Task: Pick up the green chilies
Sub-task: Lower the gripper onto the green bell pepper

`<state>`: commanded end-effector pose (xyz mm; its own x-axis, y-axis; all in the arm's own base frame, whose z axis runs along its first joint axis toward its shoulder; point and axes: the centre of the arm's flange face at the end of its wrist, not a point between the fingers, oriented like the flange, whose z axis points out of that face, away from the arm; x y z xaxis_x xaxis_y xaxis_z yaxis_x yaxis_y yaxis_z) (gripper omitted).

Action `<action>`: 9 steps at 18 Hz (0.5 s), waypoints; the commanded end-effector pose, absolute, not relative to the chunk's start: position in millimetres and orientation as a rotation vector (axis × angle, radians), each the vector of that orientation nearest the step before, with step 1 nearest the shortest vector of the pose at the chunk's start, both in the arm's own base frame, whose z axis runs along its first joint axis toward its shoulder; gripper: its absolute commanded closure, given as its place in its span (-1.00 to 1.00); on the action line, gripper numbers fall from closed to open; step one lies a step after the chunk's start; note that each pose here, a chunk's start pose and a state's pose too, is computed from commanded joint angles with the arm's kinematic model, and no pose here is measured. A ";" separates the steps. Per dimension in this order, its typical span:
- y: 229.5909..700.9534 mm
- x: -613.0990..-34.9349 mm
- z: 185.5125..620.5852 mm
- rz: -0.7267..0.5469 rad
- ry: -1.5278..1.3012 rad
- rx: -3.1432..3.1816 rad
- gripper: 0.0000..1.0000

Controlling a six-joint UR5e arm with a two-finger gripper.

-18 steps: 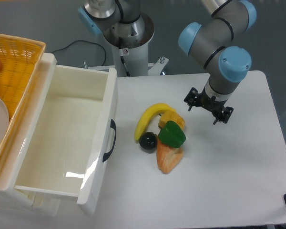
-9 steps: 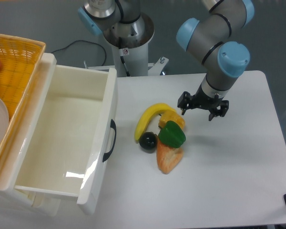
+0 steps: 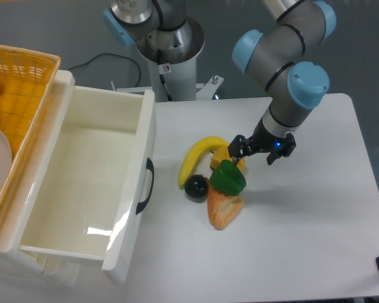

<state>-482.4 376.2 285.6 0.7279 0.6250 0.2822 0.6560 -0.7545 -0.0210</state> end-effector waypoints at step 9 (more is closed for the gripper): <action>384.8 -478.0 273.5 -0.484 -1.187 -2.733 -1.00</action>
<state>-478.0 384.8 273.5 0.6410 0.6895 0.3371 0.7287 -0.6846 0.0147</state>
